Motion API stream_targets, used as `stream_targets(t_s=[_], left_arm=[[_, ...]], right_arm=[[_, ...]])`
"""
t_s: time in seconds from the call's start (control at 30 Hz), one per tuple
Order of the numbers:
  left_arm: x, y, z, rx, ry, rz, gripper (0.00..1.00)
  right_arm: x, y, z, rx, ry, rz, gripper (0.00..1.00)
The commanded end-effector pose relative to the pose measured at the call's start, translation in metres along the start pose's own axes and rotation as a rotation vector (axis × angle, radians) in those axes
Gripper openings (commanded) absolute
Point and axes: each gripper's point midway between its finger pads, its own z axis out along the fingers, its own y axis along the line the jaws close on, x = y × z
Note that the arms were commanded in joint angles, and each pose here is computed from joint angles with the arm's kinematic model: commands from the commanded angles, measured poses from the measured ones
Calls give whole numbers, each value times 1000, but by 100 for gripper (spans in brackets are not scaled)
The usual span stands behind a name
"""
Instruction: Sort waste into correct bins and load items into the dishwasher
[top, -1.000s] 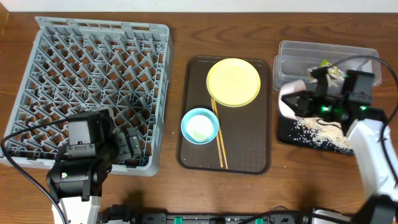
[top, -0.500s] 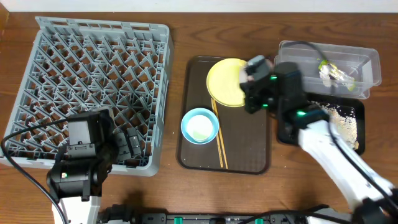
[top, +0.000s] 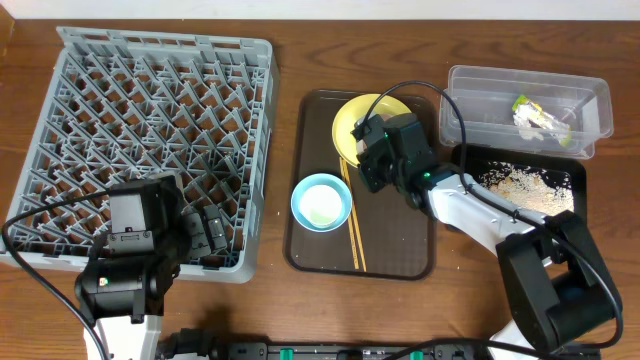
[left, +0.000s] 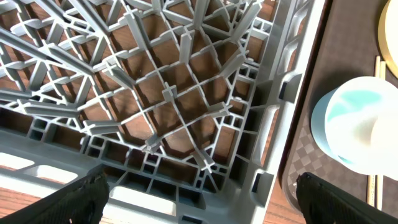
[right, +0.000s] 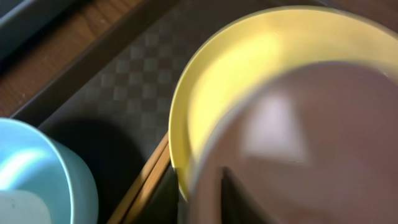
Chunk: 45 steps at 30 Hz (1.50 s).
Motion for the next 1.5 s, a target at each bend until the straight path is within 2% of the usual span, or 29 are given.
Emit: stream_targets(t_s=[0.0, 0.2, 0.37, 0.47, 0.53, 0.63, 0.67, 0.73, 0.87, 1.07, 1.23, 1.33, 1.47], left_arm=[[-7, 0, -6, 1, -22, -8, 98], [-7, 0, -6, 1, -23, -8, 98], [-7, 0, -6, 1, -23, -8, 98], [-10, -1, -6, 5, -37, -8, 98], [-15, -6, -6, 33, -53, -6, 98], [-22, -27, -8, 147, -76, 2, 98], [-24, -32, -9, 175, -82, 4, 98], [-26, -35, -10, 195, -92, 7, 98], [-25, -35, -10, 193, -86, 7, 98], [-18, -37, -6, 205, -38, -11, 98], [-11, -50, -5, 285, 9, -15, 98], [-10, -53, -4, 302, 21, -16, 98], [-10, -53, -2, 301, 29, -18, 98]], right_arm=[[-7, 12, -1, -38, -11, -25, 35], [-15, 18, -24, -66, -15, 19, 39], [-36, 14, -78, -41, -69, 54, 46], [-30, 13, -109, -30, -47, 105, 50], [-18, 15, -120, -29, 2, 129, 56], [8, 20, -130, -36, 105, 156, 70], [14, 22, -130, -46, 127, 164, 78], [16, 29, -131, -83, 140, 189, 83], [-2, 50, -130, -178, 75, 175, 75], [-25, 78, -117, -233, 1, 182, 69], [-5, 90, -89, -203, 93, 222, 65], [8, 98, -73, -211, 146, 223, 57], [25, 100, -56, -206, 210, 255, 51]])
